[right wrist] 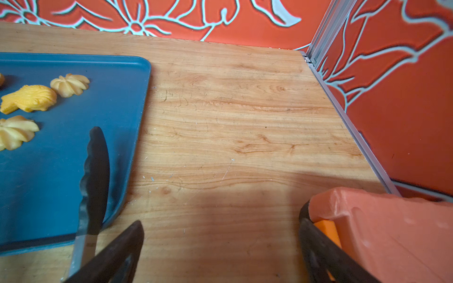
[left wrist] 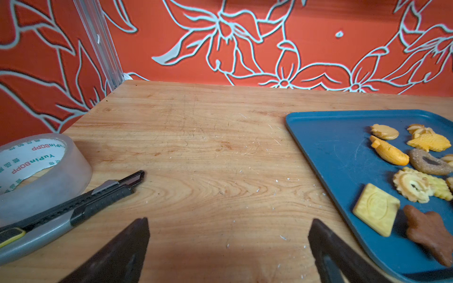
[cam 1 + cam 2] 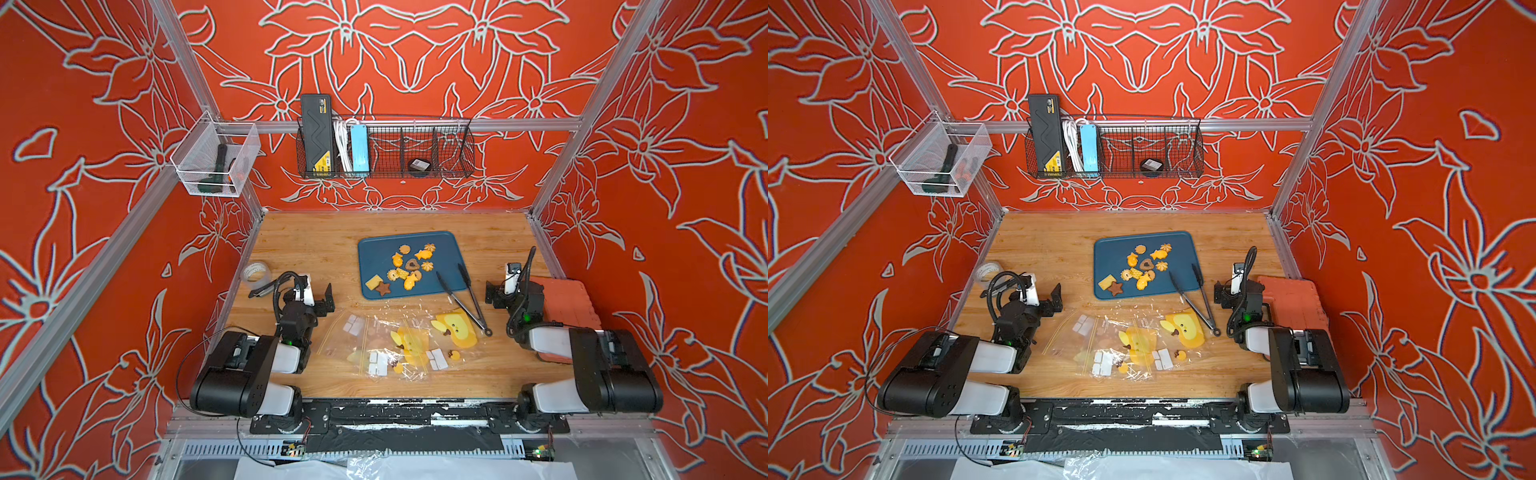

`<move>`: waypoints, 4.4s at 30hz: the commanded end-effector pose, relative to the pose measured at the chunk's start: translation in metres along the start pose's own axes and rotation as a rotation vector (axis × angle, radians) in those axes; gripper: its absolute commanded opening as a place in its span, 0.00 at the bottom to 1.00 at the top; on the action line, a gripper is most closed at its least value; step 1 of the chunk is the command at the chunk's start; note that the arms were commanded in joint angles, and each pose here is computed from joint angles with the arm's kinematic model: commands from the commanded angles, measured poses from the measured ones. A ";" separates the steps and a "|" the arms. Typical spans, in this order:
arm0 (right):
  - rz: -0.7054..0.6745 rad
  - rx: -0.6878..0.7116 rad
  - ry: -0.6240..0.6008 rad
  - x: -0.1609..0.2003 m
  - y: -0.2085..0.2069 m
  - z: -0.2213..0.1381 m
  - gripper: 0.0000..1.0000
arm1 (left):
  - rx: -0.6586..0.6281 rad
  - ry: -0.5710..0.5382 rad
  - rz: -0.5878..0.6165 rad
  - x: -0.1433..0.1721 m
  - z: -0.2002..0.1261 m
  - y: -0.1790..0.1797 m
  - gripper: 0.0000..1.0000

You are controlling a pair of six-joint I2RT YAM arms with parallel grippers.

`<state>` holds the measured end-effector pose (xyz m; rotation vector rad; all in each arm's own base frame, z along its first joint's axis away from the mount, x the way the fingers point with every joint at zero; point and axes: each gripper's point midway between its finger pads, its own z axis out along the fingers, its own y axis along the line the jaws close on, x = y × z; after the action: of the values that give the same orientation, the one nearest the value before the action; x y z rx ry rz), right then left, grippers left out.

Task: Put the cookies into a resealable bag to prevent moisture
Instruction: Pick up the ziploc bag from the center of the board.

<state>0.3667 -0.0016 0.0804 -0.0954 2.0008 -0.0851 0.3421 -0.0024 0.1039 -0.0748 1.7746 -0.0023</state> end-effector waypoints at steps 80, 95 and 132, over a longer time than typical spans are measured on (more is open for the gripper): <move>0.391 -0.357 0.924 0.068 0.121 -0.120 0.57 | 0.498 0.961 -0.239 0.056 -0.182 -0.252 0.58; 0.397 -0.303 0.983 0.094 0.117 -0.115 0.48 | 0.499 0.984 -0.220 0.068 -0.180 -0.270 0.34; 0.358 -0.315 1.010 0.104 0.115 -0.122 0.41 | 0.369 1.004 -0.240 0.088 -0.137 -0.292 0.09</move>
<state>0.2173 0.1085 0.0321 0.1399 2.9540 0.5327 0.1972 -0.2962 0.0544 0.0075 2.7309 -0.6095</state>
